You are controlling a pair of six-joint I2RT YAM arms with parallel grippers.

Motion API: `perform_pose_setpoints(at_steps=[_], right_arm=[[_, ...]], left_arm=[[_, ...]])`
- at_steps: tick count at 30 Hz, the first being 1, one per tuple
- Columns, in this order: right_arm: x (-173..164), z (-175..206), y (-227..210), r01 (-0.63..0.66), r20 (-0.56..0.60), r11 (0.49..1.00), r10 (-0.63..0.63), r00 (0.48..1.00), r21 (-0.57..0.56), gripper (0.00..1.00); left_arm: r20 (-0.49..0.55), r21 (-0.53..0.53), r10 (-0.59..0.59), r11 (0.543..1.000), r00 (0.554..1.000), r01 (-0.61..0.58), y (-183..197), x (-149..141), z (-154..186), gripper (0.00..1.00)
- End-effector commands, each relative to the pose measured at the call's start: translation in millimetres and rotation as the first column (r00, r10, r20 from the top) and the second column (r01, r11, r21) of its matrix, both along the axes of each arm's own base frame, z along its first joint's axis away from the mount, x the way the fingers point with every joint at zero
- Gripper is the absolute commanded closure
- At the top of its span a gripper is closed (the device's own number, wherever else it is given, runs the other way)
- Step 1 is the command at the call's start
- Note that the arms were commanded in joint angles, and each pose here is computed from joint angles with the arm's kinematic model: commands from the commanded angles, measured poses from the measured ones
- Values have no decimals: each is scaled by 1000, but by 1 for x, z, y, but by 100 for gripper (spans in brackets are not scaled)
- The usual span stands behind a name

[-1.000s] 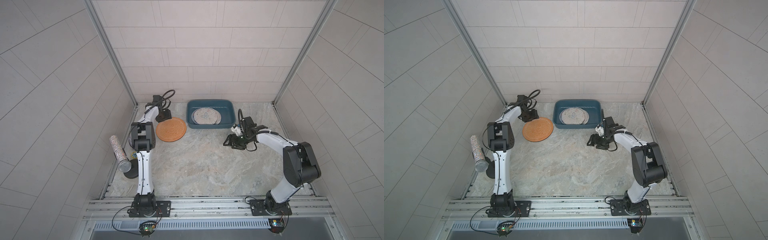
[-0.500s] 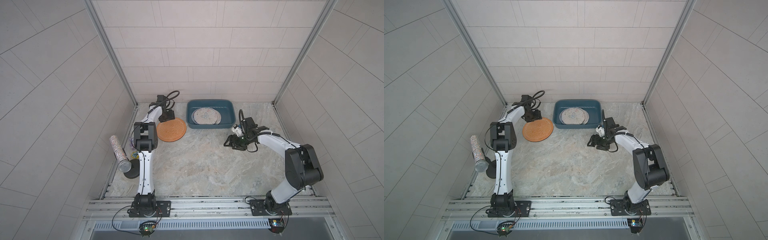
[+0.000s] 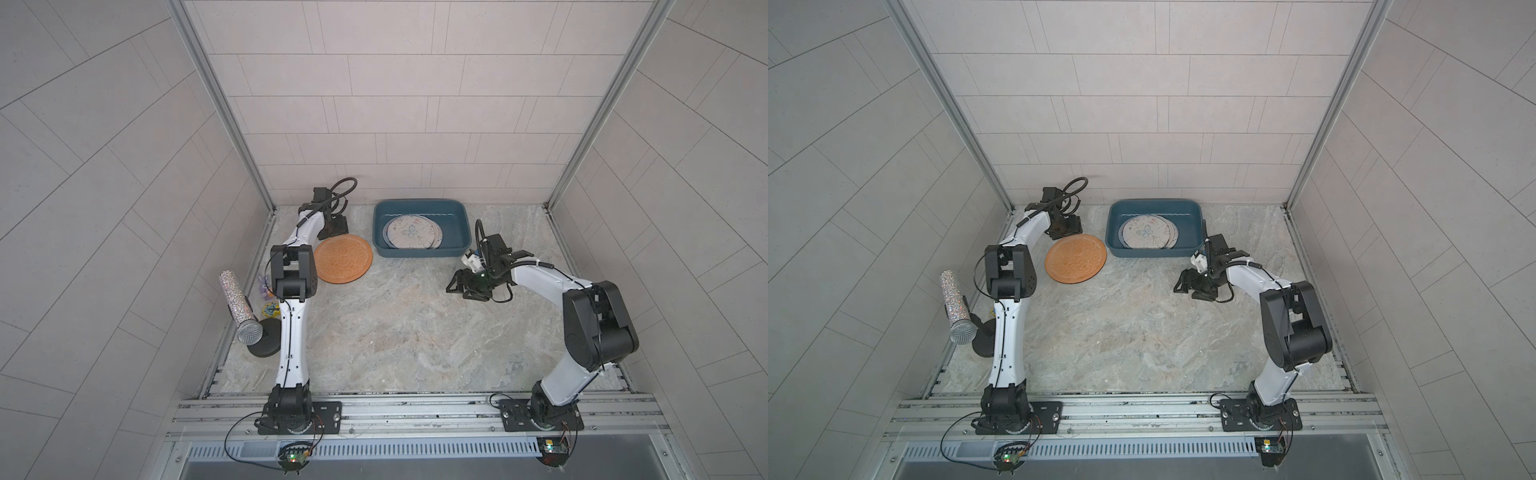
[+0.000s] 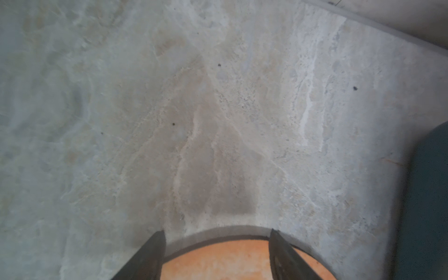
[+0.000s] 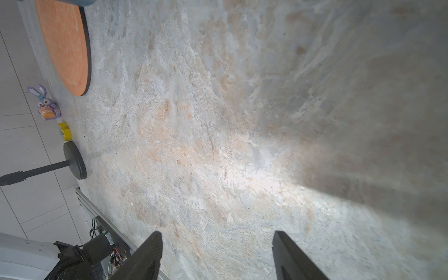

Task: Put the coasters into the storage box
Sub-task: Move the coaster to the center of the board.

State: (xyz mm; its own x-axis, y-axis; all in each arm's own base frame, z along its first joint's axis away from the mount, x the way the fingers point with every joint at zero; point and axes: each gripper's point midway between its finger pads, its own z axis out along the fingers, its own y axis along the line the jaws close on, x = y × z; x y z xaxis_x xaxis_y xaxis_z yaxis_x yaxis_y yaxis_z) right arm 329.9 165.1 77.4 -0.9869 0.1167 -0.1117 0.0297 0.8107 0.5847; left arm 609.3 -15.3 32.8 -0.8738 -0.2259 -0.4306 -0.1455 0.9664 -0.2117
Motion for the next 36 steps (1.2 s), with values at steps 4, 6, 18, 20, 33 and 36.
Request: perform_pose_setpoints(at_steps=[4,6,18,20,33,36], right_arm=[[4,7,3,-8,11,1000,8,1000,8,25],[3,8,3,-11,12,1000,11,1000,8,25],[-3,17,3,-14,38,1000,13,999,19,25],[-5,19,3,-16,43,1000,14,999,24,25],[-21,29,1,-27,72,999,24,997,40,25],[-24,29,1,-28,73,999,24,997,43,24]], left_arm=[[-156,10,-2,1000,988,4,2,-27,-28,27],[-184,21,-4,1000,983,8,3,-34,-32,27],[-318,-21,-146,989,937,147,-31,-90,-26,31],[-332,-30,-158,987,930,157,-35,-100,-25,32],[-460,-47,-220,974,861,224,-86,-191,-29,33],[-467,-53,-211,976,859,211,-91,-215,-28,33]])
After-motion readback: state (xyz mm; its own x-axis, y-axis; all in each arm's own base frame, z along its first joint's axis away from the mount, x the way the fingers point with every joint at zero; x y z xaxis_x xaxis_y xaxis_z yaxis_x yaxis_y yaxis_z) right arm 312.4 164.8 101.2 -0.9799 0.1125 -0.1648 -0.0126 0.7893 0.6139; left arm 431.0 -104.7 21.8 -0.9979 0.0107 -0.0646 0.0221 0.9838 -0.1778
